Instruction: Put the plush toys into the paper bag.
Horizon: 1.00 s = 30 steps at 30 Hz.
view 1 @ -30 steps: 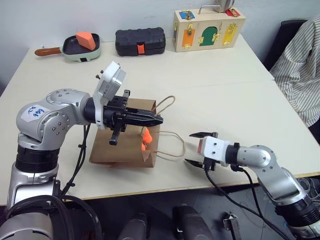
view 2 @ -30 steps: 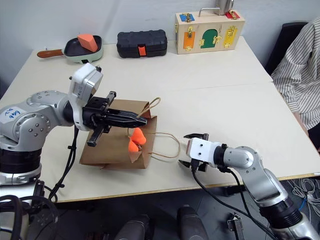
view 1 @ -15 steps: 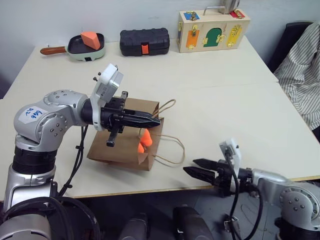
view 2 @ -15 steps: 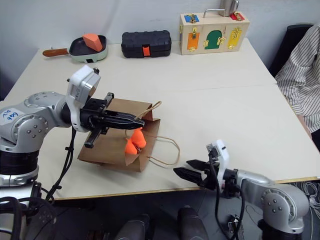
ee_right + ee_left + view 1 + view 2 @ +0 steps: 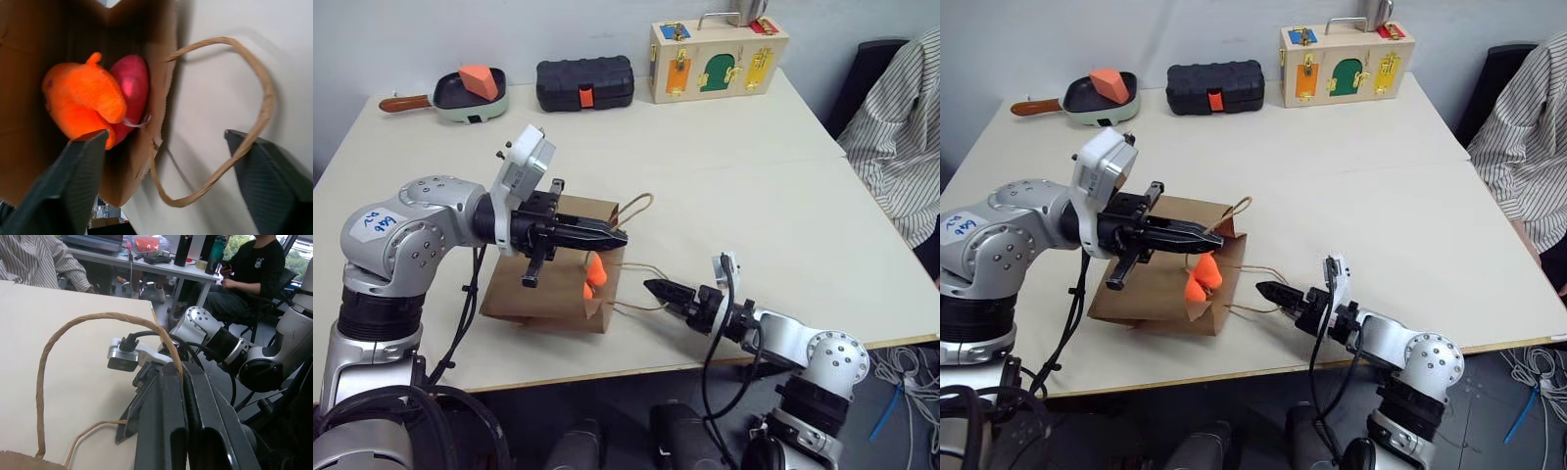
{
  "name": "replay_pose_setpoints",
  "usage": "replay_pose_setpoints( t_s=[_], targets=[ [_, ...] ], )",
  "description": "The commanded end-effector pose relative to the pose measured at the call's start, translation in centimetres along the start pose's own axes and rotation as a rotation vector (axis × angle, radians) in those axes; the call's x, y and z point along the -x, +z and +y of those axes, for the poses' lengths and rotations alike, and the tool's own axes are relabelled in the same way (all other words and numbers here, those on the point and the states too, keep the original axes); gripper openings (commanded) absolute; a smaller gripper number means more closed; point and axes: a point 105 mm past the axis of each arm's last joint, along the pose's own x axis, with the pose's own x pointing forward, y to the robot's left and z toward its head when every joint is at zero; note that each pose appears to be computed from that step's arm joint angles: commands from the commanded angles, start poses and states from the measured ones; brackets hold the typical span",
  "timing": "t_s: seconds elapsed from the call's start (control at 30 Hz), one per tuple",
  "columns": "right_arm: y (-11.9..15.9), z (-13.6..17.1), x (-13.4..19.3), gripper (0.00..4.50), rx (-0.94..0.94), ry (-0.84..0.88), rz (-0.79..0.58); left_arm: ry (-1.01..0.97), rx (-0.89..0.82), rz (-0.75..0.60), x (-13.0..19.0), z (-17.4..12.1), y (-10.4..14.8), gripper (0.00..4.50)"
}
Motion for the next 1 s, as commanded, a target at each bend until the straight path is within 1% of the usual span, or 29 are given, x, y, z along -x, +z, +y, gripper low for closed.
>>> replay_pose_setpoints(
  t_s=[0.03,0.17,0.2,0.27,0.37,0.5,0.6,0.7,0.77,0.87,1.0],
  targets=[
    [0.1,0.2,0.2,2.45,0.01,-0.005,-0.006,0.001,-0.062,0.005,0.1,-0.4,1.1,0.0],
    [0.8,0.9,0.9,1.06,0.086,0.003,-0.013,0.008,-0.06,0.004,0.1,-0.3,1.1,0.0],
    [1.0,1.3,1.1,0.65,0.133,0.001,-0.009,0.009,-0.06,0.004,0.1,-0.3,1.0,0.0],
    [1.6,2.4,1.7,0.01,0.259,-0.006,0.005,0.016,-0.06,0.002,0.2,-0.2,1.0,0.0],
    [2.7,4.0,2.4,0.01,0.382,0.011,-0.012,0.029,-0.067,-0.002,0.2,0.1,1.1,0.0],
    [5.8,7.8,3.9,0.01,0.608,0.061,-0.069,0.064,-0.098,-0.045,0.3,0.9,2.2,0.0],
    [8.0,10.0,4.8,0.01,0.73,0.074,-0.095,0.076,-0.121,-0.078,0.3,1.2,3.2,0.0],
    [10.5,12.4,5.6,0.01,0.798,0.086,-0.144,0.091,-0.144,-0.109,0.3,1.6,4.1,0.0],
    [11.7,14.0,5.9,0.01,0.827,0.103,-0.165,0.106,-0.16,-0.124,0.3,2.0,4.6,0.0],
    [12.4,16.2,6.2,0.01,0.873,0.141,-0.168,0.15,-0.191,-0.14,0.6,2.8,4.9,0.0],
    [12.5,18.2,5.8,0.01,0.896,0.198,-0.17,0.239,-0.233,-0.178,1.2,4.5,5.5,0.0]
  ],
)
